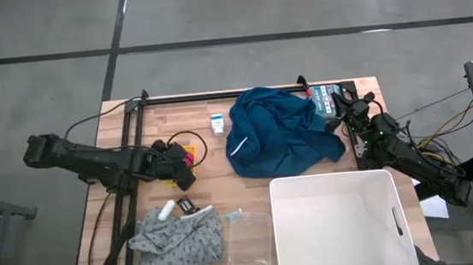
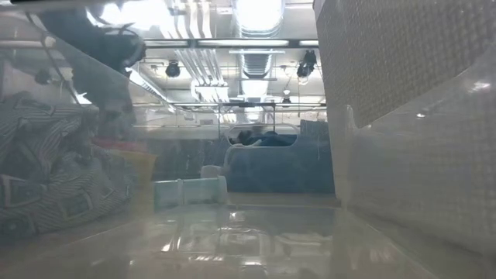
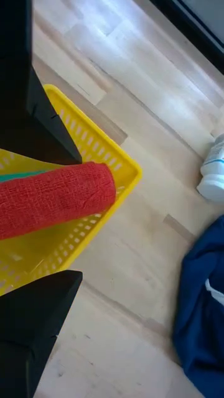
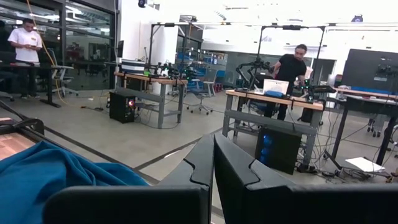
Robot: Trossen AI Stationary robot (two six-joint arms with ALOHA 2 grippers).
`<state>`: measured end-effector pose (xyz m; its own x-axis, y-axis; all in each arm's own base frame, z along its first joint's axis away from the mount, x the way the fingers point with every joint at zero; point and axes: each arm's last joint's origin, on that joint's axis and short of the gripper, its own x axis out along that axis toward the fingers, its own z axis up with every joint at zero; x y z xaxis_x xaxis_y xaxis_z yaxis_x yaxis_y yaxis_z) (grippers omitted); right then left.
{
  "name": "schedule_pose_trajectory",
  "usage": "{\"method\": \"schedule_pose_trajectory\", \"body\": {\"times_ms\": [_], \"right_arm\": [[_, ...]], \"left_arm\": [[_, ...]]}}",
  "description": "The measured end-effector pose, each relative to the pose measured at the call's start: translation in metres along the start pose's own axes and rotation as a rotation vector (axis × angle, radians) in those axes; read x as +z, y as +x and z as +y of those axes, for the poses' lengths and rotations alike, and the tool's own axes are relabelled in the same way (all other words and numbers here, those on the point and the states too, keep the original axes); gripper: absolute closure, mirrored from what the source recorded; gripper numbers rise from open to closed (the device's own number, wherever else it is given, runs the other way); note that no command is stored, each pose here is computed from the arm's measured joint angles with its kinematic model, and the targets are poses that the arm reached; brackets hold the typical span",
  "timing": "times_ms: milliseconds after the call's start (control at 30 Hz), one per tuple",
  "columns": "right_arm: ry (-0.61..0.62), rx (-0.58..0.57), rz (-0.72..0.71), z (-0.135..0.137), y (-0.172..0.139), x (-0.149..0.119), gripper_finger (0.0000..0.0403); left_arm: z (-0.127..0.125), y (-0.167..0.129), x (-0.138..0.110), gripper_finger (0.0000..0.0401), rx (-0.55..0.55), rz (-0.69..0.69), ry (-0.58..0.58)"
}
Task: Pick & Place Medicine items
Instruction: Put the white rolled bandage into the yellow bin
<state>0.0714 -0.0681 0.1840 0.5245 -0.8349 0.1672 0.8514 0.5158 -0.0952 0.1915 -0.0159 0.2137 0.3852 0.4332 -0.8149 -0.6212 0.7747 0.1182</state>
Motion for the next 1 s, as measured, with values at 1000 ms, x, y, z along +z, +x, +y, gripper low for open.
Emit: {"method": "schedule_pose_trajectory", "body": {"times_ms": [1000], "right_arm": [[0.000, 0.000, 0.000, 0.000, 0.000, 0.000, 0.0394]], "left_arm": [[-0.021, -0.054, -0.053, 0.0102, -0.005, 0.364, -0.410]]}}
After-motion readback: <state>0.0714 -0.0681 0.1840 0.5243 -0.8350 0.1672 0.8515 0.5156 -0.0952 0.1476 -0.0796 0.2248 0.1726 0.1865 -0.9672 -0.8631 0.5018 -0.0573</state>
